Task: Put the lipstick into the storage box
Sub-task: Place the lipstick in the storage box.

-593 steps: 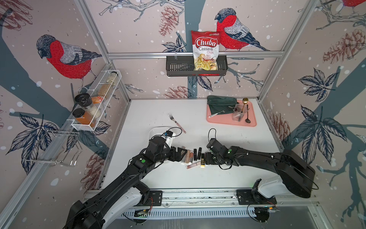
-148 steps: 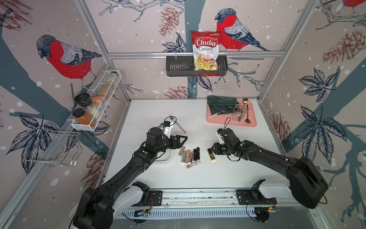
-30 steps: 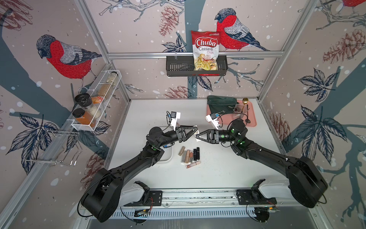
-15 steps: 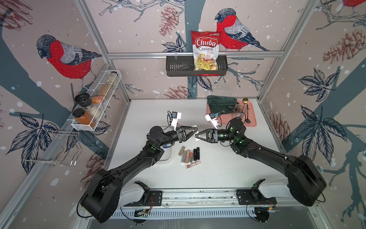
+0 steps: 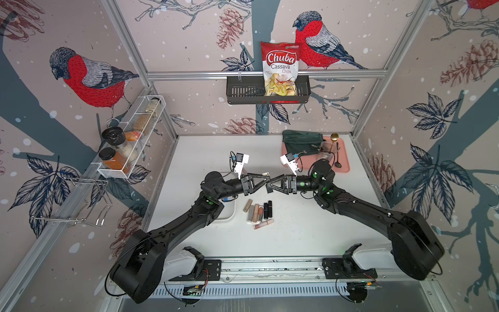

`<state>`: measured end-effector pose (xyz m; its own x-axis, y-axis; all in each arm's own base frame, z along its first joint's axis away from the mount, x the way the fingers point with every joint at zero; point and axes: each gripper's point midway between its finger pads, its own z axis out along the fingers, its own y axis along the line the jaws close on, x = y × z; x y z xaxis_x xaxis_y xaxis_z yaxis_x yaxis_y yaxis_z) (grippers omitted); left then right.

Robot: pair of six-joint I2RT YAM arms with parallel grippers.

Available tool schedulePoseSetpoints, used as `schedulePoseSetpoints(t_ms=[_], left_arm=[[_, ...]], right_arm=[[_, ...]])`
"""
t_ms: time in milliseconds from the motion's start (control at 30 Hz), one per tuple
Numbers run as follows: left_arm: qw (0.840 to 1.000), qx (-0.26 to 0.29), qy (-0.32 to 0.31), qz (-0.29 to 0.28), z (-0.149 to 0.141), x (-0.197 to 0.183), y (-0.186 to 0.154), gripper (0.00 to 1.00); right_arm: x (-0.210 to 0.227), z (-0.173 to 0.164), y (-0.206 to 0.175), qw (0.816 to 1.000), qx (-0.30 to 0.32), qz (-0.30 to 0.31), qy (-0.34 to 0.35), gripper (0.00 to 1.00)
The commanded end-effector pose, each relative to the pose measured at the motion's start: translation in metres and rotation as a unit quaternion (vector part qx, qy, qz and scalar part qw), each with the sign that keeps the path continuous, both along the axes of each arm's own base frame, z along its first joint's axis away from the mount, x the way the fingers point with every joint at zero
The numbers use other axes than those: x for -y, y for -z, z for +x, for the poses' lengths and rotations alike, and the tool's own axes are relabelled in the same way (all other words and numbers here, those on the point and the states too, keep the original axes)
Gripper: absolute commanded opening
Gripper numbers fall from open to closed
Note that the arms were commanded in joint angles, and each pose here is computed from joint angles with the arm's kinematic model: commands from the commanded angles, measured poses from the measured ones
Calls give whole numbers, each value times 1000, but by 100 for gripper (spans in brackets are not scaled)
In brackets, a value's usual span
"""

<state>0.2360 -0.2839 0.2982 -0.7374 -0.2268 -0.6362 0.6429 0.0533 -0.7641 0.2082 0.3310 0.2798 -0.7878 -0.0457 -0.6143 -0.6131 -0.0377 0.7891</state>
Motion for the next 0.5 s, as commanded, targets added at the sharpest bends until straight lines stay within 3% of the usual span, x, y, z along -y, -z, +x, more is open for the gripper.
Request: schedulePoseSetpoints(t_ms=[0, 100, 167, 233, 333, 467], left_arm=[[1000, 7, -19, 14, 6, -7, 2, 2], [996, -21, -71, 52, 23, -29, 17, 2], [985, -49, -130, 106, 39, -53, 36, 3], [951, -66, -219, 208, 56, -89, 58, 3], [879, -79, -309, 354, 69, -139, 82, 3], [828, -103, -338, 436, 78, -171, 106, 1]], right_arm=[[9, 5, -12, 1000, 14, 13, 16, 100], [25, 17, -12, 998, 17, 3, 53, 100], [35, 30, 1, 994, 25, -44, 98, 100], [44, 46, 26, 979, 39, -126, 156, 100], [57, 60, 58, 952, 51, -222, 202, 100], [57, 58, 85, 936, 54, -277, 209, 100]])
